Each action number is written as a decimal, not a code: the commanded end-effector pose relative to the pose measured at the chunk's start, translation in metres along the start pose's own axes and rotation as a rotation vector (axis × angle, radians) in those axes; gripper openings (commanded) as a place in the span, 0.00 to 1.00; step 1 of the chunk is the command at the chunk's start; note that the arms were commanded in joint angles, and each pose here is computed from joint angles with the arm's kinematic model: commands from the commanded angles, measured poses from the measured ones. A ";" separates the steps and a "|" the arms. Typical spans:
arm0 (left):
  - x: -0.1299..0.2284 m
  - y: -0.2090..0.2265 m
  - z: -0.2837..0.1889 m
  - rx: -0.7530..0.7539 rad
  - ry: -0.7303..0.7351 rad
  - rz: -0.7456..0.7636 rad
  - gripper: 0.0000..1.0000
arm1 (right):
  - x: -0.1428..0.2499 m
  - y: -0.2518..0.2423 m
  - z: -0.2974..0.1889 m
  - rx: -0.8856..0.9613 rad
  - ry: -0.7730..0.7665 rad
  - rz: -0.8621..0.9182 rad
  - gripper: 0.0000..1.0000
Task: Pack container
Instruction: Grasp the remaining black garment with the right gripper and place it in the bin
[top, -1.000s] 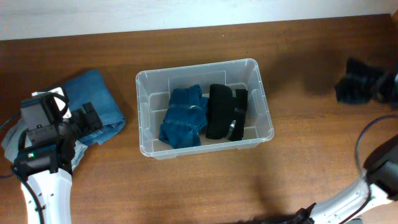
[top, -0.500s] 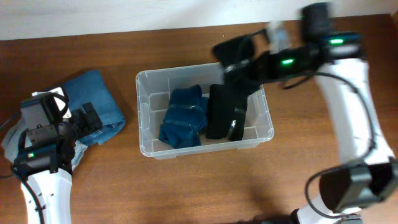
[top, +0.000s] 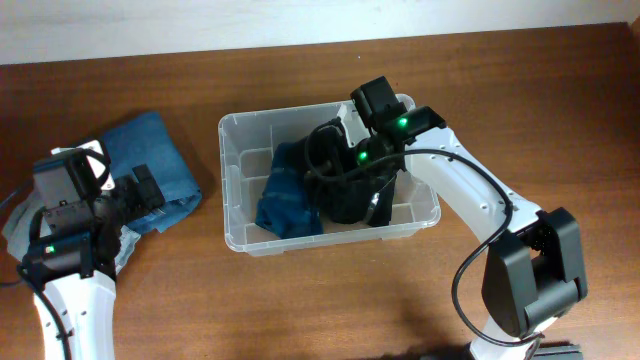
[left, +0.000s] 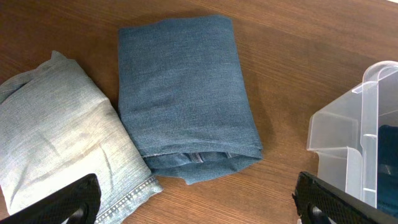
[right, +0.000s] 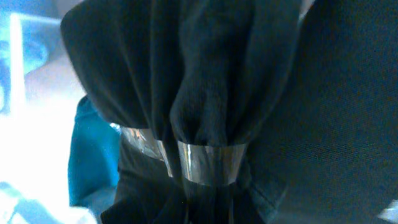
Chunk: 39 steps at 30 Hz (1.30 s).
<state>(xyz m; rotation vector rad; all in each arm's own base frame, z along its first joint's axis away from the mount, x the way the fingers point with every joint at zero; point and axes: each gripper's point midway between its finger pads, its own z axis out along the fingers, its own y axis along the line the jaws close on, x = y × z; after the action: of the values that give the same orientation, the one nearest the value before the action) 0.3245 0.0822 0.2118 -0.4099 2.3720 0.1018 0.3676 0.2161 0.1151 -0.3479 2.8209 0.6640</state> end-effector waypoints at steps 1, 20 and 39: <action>-0.006 -0.001 -0.003 0.010 -0.015 -0.009 0.99 | -0.009 0.005 -0.006 0.001 -0.032 -0.062 0.04; -0.006 -0.001 -0.003 0.011 -0.013 -0.009 0.99 | -0.033 0.114 0.043 -0.067 -0.156 0.064 0.04; -0.006 -0.001 -0.003 0.011 -0.014 -0.009 0.99 | -0.064 0.102 -0.028 0.134 -0.262 -0.229 0.99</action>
<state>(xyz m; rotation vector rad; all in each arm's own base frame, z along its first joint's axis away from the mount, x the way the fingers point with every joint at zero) 0.3240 0.0820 0.2113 -0.4103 2.3750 0.1016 0.3708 0.3198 0.1194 -0.4333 2.7441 0.5499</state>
